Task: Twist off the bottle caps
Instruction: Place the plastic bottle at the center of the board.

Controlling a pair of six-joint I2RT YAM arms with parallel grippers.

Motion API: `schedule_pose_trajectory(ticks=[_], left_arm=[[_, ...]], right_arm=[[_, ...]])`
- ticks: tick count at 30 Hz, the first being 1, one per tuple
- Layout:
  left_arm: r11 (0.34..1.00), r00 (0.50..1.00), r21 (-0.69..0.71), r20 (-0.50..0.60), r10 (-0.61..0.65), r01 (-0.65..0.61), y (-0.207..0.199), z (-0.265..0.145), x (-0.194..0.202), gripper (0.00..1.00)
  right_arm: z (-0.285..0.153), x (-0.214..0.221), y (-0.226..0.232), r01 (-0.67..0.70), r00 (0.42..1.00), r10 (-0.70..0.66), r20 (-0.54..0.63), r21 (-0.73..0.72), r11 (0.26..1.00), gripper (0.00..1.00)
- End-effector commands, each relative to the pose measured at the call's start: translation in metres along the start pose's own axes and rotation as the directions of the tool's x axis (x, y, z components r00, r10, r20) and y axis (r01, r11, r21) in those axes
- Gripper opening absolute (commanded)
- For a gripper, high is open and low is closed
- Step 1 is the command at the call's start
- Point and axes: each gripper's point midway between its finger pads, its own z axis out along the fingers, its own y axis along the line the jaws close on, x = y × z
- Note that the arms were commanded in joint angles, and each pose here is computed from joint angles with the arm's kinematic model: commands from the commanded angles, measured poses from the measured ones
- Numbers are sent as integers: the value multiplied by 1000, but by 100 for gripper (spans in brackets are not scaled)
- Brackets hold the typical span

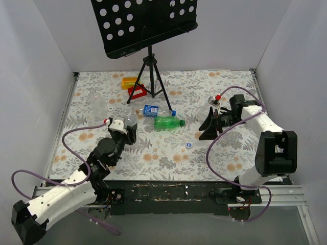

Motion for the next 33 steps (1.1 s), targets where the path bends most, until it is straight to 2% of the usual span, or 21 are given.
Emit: schedule_pose_trajectory(ticks=[1, 8, 14, 23, 33], left_arm=[[997, 999, -68, 30, -32, 34, 24, 19, -7, 22], [978, 986, -175, 147, -84, 109, 85, 58, -20, 22], [973, 976, -230, 212, 50, 0, 104, 77, -10, 23], [958, 972, -286, 231, 49, 19, 146, 85, 20, 24], [955, 987, -295, 146, 70, -24, 170, 106, 51, 26]], right_arm=[[1, -2, 12, 21, 999, -18, 43, -60, 998, 94], [1, -2, 17, 11, 998, -6, 55, -96, 995, 94], [1, -1, 24, 24, 998, -17, 62, -116, 993, 95], [0, -1, 28, 42, 997, -34, 67, -120, 992, 95], [1, 1, 28, 38, 997, -30, 66, -125, 991, 95]])
